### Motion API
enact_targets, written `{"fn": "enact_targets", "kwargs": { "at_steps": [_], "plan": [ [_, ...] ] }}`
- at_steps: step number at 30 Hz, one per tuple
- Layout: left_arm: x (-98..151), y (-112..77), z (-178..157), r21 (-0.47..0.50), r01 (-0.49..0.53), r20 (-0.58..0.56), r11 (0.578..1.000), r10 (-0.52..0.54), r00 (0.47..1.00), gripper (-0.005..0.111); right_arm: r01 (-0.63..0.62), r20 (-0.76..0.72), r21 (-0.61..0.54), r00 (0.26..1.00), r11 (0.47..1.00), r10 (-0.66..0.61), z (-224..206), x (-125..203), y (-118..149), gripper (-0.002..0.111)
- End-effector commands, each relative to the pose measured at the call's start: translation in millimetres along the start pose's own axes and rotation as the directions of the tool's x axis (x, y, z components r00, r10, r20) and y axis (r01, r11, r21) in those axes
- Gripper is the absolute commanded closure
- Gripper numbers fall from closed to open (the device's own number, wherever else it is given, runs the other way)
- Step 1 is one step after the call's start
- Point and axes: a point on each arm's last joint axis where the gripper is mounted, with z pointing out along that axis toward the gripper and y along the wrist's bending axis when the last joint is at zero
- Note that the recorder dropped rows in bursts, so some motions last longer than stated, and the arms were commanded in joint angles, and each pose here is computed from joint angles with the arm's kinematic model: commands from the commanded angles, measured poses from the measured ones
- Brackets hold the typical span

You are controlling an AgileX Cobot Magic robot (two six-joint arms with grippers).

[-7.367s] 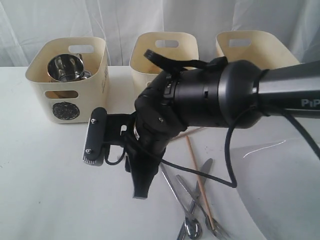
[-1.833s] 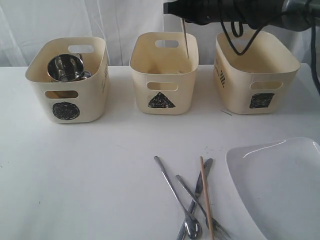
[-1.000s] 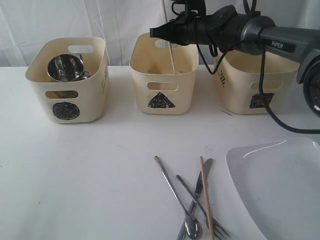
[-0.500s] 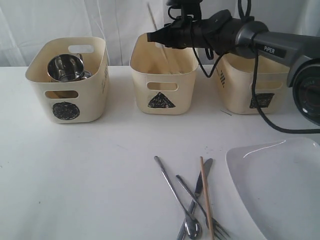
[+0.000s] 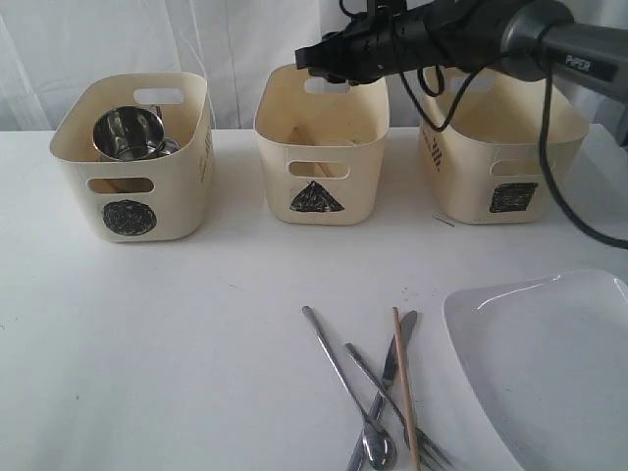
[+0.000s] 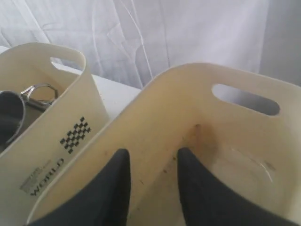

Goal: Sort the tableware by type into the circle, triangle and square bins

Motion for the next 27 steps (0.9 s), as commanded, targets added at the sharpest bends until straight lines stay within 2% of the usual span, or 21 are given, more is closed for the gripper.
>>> {"fn": "enact_targets", "kwargs": {
  "at_steps": [1,4,8,13,21,27],
  "plan": [
    [0.3,0.1,-0.1,-0.002,0.002,0.008,1.000,-0.002,1.000,0.064,0.017,-0.174,0.031,0.985,0.999,-0.012,-23.8,17.4,-11.3,0.075],
    [0.3,0.1,-0.1,-0.002,0.002,0.008,1.000,-0.002,1.000,0.064,-0.064,-0.253,0.066,0.964,0.996,0.079,-51.3,30.3,-6.6,0.075],
    [0.3,0.1,-0.1,-0.002,0.002,0.008,1.000,-0.002,1.000,0.064,-0.048,-0.372,0.134,0.923,0.990,0.095,-91.2,64.3,1.6,0.075],
    [0.3,0.1,-0.1,-0.002,0.002,0.008,1.000,-0.002,1.000,0.064,-0.122,-0.414,0.161,0.892,0.979,0.179,-129.3,95.7,16.7,0.075],
    [0.3,0.1,-0.1,-0.002,0.002,0.008,1.000,-0.002,1.000,0.064,-0.186,-0.527,0.176,0.812,0.967,0.252,-163.2,146.0,37.4,0.075],
    [0.3,0.1,-0.1,-0.002,0.002,0.008,1.000,-0.002,1.000,0.064,-0.188,-0.541,0.166,0.803,0.968,0.249,-182.8,165.6,55.8,0.075]
  ]
}}
